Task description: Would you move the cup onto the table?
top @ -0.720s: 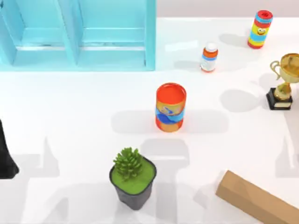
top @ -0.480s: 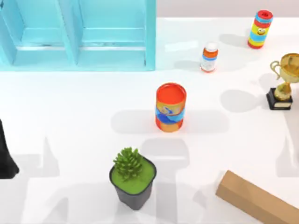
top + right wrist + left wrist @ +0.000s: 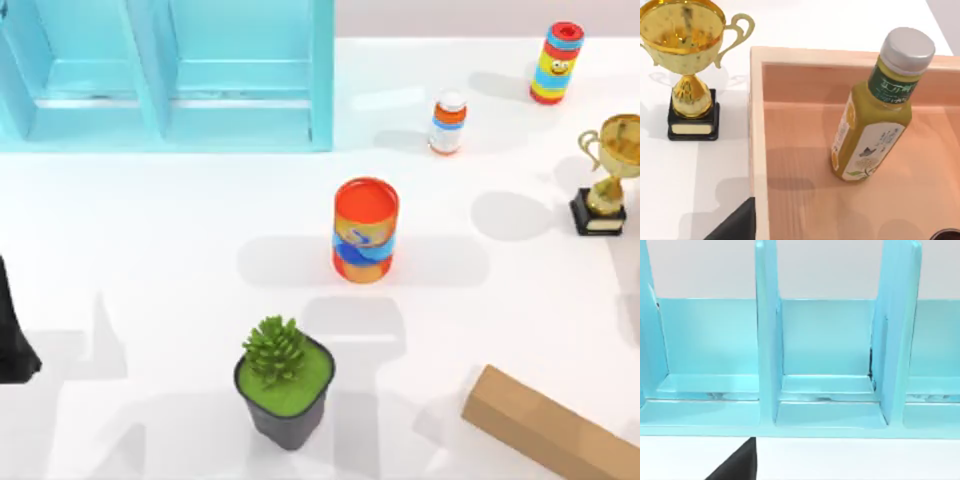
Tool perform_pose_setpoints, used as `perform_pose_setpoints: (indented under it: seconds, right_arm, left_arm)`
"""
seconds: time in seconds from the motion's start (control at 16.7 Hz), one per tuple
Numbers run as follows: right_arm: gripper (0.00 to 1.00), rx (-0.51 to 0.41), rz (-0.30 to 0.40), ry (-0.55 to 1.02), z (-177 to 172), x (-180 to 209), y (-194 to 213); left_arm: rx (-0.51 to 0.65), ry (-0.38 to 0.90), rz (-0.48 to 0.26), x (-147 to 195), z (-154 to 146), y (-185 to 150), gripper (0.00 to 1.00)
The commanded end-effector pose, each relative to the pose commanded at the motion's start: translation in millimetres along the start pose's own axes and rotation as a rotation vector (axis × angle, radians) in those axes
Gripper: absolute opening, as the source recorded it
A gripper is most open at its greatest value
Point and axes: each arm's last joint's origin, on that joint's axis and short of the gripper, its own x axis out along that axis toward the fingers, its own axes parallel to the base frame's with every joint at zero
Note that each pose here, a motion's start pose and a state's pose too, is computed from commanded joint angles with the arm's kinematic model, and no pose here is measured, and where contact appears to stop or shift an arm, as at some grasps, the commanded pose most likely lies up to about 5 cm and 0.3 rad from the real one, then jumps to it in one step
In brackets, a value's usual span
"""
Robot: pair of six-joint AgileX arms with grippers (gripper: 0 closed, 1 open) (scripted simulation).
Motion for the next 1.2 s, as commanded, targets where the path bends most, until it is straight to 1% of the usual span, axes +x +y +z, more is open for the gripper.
perform_pose_setpoints:
  seconds: [0.18, 0.3, 0.48, 0.66, 0.78, 0.9, 1.2]
  right_arm:
    - [1.00, -0.031, -0.011, 0.277, 38, 21, -22]
    - [1.00, -0.041, 0.004, 0.462, 59, 43, -41]
    - [1.00, -0.039, 0.054, 0.710, 76, 82, -71]
    - [1.00, -0.027, 0.120, 0.898, 80, 116, -99]
    - [1.00, -0.018, 0.159, 0.982, 80, 131, -114]
    - [1.00, -0.012, 0.185, 1.031, 79, 140, -123]
    - [1.00, -0.010, 0.195, 1.049, 79, 143, -127]
  left_arm:
    - [0.000, 0.000, 0.000, 0, 0, 0, 1.00]
    - [0.000, 0.000, 0.000, 0, 0, 0, 1.00]
    - [0.000, 0.000, 0.000, 0, 0, 0, 1.00]
    - [0.000, 0.000, 0.000, 0, 0, 0, 1.00]
    - [0.000, 0.000, 0.000, 0, 0, 0, 1.00]
    - [0.000, 0.000, 0.000, 0, 0, 0, 1.00]
    - [0.000, 0.000, 0.000, 0, 0, 0, 1.00]
